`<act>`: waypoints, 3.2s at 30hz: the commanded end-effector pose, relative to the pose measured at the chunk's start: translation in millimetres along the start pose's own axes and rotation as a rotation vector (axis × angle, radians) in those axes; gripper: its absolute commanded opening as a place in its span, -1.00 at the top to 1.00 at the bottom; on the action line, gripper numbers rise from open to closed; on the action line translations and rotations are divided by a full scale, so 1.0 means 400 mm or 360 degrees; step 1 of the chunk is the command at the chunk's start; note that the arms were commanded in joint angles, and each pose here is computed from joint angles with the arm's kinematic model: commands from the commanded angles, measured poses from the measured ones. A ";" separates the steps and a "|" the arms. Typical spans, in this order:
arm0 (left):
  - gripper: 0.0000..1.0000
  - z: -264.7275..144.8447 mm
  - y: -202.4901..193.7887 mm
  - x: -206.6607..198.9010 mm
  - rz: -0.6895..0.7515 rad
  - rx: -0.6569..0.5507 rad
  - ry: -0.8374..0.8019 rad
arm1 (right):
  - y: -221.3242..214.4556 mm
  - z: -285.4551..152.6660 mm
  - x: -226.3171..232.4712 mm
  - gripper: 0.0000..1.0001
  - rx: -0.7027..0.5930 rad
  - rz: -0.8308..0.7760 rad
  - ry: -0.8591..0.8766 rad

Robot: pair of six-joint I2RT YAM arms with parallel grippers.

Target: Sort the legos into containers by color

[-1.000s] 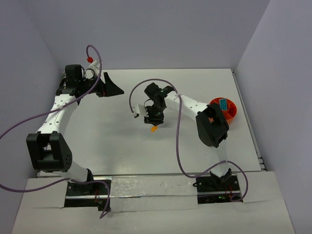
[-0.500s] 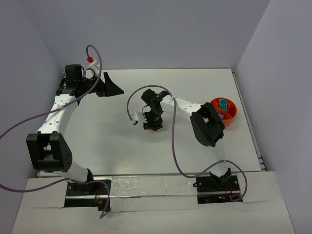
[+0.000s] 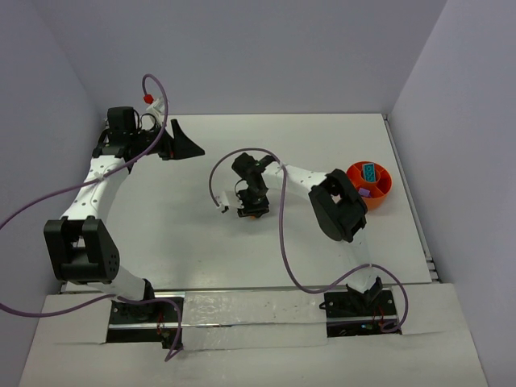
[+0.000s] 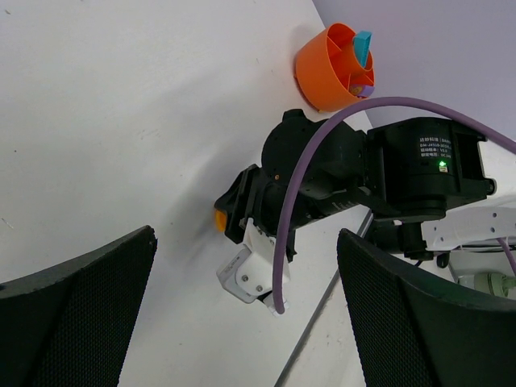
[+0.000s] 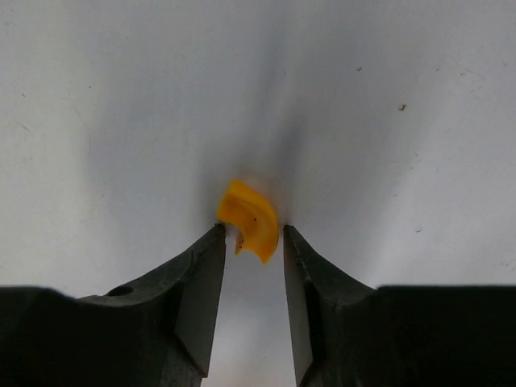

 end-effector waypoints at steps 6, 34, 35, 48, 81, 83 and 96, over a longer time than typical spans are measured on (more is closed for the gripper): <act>-0.99 -0.002 0.018 -0.004 0.0075 -0.0026 -0.0051 | -0.005 0.015 -0.001 0.62 0.0031 -0.0015 -0.0057; -0.99 0.090 0.012 -0.039 0.0280 -0.0007 0.0194 | -0.448 -0.537 0.160 0.89 0.1256 0.0823 -0.0649; -0.98 0.093 0.013 -0.041 0.0278 -0.0003 0.0188 | -0.461 -0.546 0.162 0.89 0.1325 0.0836 -0.0660; -0.98 0.092 0.009 -0.040 0.0279 0.0013 0.0204 | -0.522 -0.531 0.164 0.85 0.1565 0.0864 -0.0564; -0.98 0.093 0.013 -0.043 0.0287 0.0035 0.0200 | -0.532 -0.458 0.163 0.42 0.1644 0.0791 -0.0411; -0.98 0.093 0.013 -0.044 0.0287 0.0035 0.0200 | -0.530 -0.456 0.162 0.30 0.1641 0.0785 -0.0412; -0.98 0.089 0.013 -0.044 0.0296 0.0029 0.0217 | -0.508 -0.477 0.156 0.07 0.1609 0.0788 -0.0471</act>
Point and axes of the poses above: each gripper's point midway between its finger pads, its own z axis out along the fingers, its own x axis along the line the jaws close on, y = z × x, the point moved 7 cm from there along -z, back along the fingers, and after that the axes turned 10 degrees about -z, right-handed, at the moved point
